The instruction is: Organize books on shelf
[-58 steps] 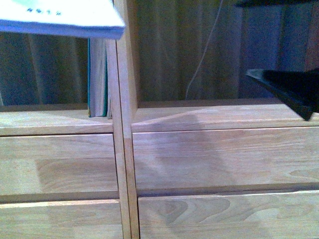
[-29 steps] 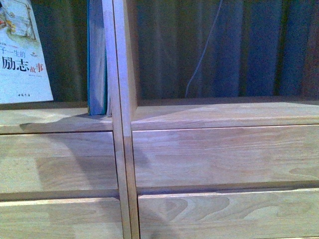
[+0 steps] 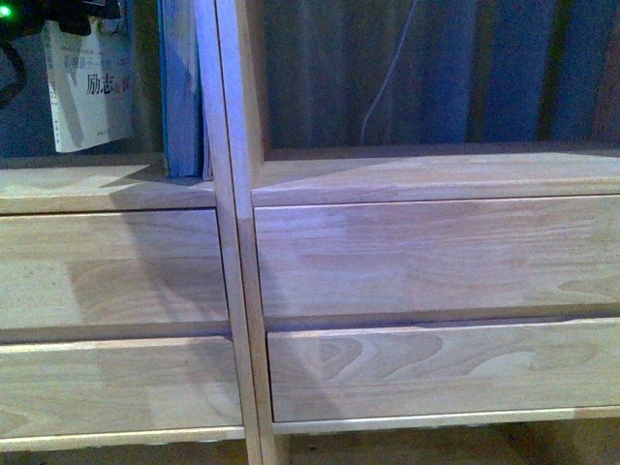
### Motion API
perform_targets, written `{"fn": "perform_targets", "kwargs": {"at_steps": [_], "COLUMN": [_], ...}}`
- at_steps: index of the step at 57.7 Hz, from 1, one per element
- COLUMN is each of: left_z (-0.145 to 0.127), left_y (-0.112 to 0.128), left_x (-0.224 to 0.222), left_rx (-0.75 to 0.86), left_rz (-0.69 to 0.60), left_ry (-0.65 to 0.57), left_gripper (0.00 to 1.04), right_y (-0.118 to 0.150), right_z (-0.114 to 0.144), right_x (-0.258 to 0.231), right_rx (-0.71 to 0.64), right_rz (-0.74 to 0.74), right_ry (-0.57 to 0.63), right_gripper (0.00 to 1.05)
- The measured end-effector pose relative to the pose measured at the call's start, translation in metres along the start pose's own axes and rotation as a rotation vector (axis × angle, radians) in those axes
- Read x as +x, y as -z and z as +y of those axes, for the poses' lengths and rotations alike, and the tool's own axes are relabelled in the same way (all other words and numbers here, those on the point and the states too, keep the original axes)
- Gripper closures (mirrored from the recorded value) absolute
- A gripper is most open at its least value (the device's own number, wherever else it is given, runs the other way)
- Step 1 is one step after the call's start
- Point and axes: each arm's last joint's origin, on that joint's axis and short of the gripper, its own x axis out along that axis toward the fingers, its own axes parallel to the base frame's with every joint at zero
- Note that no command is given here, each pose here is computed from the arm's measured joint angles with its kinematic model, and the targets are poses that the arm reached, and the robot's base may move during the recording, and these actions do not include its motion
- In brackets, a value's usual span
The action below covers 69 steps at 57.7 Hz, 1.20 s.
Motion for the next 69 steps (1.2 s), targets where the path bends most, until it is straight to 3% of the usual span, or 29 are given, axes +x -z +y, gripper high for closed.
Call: {"fn": "perform_targets", "kwargs": {"at_steps": [33,45,61,63,69], "left_z": [-0.002,-0.004,-0.014,-0.015,-0.018], "left_y": [0.042,0.048,0.077,0.078,0.079], "left_x": [0.017,0.014,-0.005,-0.007,-0.016], "left_rx": [-0.054,-0.062,-0.101,-0.104,-0.124], "left_rz": [0.054,0.079,0.166,0.172,0.176], "left_ry": [0.022,0.041,0.086,0.091,0.113], "left_gripper": [0.88,0.54,0.09,0.06,0.07], "right_y": [0.012,0.014,0.014,0.014,0.014], "right_z": [0.0,0.004,0.006,0.007,0.01], "right_x": [-0.013,-0.012,-0.011,-0.011,-0.011], "right_rx": [0.056,0.068,0.071,0.071,0.073], "right_rz": [0.003,0.004,0.004,0.004,0.004], "right_ry": [0.029,0.021,0.01,0.007,-0.002], "right_gripper": [0.07,0.07,0.07,0.07,0.07]}}
